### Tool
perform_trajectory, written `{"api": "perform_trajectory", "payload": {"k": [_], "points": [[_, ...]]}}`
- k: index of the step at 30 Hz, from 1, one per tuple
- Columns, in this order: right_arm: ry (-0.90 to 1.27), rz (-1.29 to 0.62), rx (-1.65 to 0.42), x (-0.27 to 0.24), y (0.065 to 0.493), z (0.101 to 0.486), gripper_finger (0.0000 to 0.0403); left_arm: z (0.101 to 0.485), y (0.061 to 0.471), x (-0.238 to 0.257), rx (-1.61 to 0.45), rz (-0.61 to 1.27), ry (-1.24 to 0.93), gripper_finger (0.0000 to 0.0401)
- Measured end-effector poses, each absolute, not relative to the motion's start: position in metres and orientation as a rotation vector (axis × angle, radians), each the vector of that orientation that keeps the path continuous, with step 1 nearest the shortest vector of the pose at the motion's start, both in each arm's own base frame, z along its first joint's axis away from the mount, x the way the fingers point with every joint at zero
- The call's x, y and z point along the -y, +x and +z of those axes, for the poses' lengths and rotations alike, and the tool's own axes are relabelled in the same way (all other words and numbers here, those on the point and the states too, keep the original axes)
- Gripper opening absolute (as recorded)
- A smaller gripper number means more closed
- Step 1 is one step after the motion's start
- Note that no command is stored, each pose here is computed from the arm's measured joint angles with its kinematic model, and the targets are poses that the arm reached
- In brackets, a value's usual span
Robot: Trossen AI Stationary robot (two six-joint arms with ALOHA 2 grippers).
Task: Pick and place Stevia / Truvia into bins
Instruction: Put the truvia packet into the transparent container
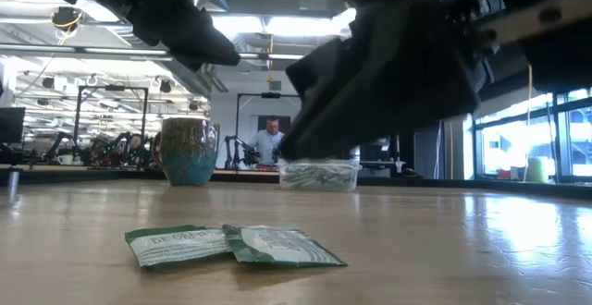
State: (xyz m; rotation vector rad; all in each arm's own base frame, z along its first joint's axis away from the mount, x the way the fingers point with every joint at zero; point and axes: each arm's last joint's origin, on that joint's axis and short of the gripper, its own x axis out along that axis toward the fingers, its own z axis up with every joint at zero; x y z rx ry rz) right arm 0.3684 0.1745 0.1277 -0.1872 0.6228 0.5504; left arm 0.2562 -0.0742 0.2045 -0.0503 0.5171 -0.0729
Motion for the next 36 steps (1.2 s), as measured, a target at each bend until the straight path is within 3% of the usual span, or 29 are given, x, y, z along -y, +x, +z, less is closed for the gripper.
{"api": "perform_trajectory", "payload": {"k": [14,36], "points": [[-0.195,0.560,-0.640,-0.181,0.372,0.093,0.0078,0.204,0.256,0.074,-0.517,-0.071,-0.051,0.0090],[-0.208,0.527,-0.664,-0.181,0.372,0.087,0.0078,0.204,0.256,0.074,-0.518,-0.071,-0.049,0.0088]]}}
